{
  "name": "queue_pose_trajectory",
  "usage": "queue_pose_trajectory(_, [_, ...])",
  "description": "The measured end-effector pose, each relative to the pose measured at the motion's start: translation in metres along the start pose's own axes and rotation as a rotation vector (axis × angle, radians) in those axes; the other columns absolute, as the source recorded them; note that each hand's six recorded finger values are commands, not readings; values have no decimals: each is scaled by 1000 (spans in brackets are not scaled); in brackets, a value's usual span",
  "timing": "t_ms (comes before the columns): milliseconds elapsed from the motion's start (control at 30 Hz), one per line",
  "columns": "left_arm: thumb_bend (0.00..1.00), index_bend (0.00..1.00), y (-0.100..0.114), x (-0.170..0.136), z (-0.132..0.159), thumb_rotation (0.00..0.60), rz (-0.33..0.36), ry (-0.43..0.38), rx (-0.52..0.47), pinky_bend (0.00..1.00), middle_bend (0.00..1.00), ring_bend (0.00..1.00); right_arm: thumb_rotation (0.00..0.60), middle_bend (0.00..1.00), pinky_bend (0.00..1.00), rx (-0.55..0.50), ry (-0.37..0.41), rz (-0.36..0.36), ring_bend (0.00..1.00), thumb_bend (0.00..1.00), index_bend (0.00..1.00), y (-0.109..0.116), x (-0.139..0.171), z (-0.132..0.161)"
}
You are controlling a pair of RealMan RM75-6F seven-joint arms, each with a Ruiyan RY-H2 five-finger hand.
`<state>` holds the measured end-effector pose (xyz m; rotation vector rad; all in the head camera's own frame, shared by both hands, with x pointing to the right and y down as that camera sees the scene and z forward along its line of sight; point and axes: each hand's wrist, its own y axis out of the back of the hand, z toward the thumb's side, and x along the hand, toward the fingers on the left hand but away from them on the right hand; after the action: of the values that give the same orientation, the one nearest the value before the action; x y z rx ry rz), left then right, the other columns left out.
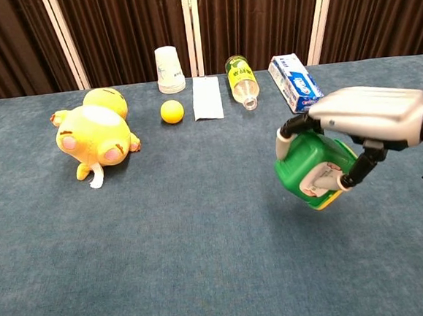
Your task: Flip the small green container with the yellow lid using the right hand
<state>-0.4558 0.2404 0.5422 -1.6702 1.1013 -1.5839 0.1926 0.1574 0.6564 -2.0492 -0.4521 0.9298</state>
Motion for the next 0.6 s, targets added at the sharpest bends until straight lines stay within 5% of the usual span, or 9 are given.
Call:
queue_pose_trajectory(200, [0,0,-1,0,1,600,-5,-2,3,0,0,0,600,515,581,-282,-57,-28,426,662,497,-4,3,-10])
queue_pose_trajectory(400, [0,0,-2,0,2,600,-6,-3,3,0,0,0,600,486,510,-409,-96,-18,403,620,483,-20,4,-14])
queue_pose_trajectory(500, [0,0,-2,-1,2,600,-6,-3,3,0,0,0,600,403,399,-397,-97,3,323,501,396,-27,6,-15])
queue_pose_trajectory(600, [0,0,-3,-1,2,600,-10,-3,4,0,0,0,600,191,178,-395,-89,31,109,288,173,-32,9,-14])
